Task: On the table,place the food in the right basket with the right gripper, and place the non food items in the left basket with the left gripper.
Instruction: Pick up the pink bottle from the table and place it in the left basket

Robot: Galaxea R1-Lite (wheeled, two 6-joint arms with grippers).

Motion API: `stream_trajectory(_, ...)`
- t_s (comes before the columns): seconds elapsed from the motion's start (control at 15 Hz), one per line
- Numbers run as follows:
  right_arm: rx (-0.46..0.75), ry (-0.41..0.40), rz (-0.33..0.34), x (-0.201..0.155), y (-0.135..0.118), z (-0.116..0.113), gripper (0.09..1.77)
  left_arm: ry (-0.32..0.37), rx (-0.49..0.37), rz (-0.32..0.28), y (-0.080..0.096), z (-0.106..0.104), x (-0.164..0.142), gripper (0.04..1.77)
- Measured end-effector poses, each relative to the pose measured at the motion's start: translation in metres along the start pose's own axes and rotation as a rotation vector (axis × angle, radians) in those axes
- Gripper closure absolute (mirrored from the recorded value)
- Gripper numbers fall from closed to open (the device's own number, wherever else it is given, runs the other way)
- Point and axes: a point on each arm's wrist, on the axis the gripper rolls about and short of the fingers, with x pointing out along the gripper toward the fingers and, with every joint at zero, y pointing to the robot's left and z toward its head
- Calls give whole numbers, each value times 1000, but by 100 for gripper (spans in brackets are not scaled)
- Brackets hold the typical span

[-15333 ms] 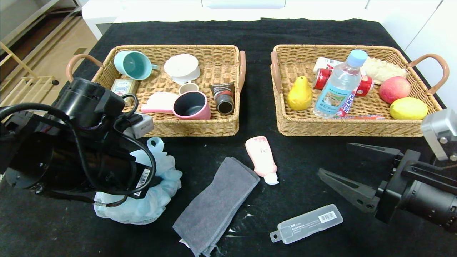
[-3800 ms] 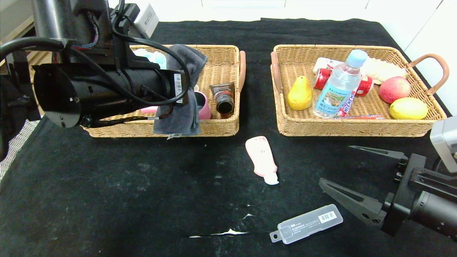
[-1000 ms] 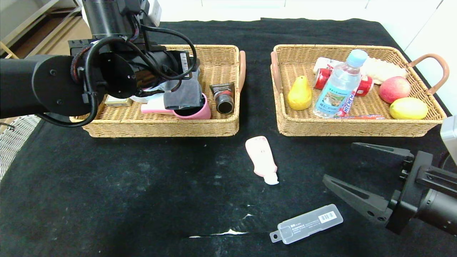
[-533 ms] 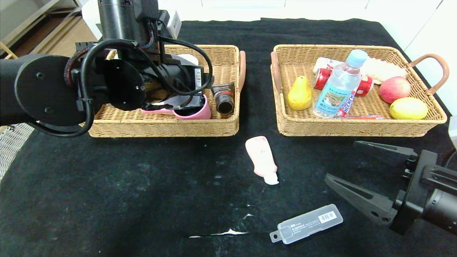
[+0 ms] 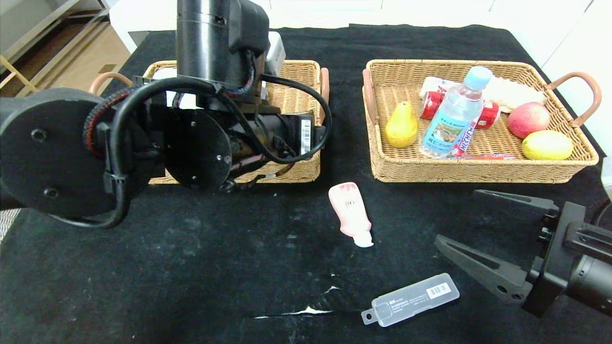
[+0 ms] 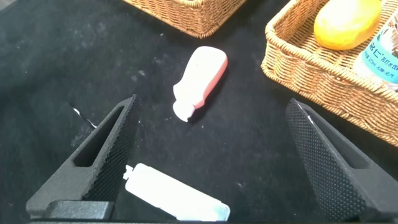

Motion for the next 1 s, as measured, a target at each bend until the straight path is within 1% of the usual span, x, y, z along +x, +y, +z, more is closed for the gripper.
stream_trajectory(0.13,1,0,-1,0,0,0,15,51,-34,-21,-10,-8,-6,12)
stream_trajectory(0.33,0,0,-1,0,0,0,15,88,-76,-38,-21,-16,-6,11)
stream_trajectory(0.47,-14,1,-1,0,0,0,15,105,-70,-30,-27,-23,-2,11)
stream_trajectory(0.6,-34,7,-2,-1,0,-2,15,117,-53,-40,-38,-28,-2,11)
stream_trajectory(0.73,-35,5,-5,-1,0,-2,15,166,-27,-49,-47,-35,-3,11)
stream_trajectory(0.87,-36,-2,-7,-3,0,0,15,213,-29,-49,-55,-37,-3,11)
stream_trajectory(1.0,-38,-11,-10,-4,-1,2,15,262,-28,-36,-61,-39,1,10)
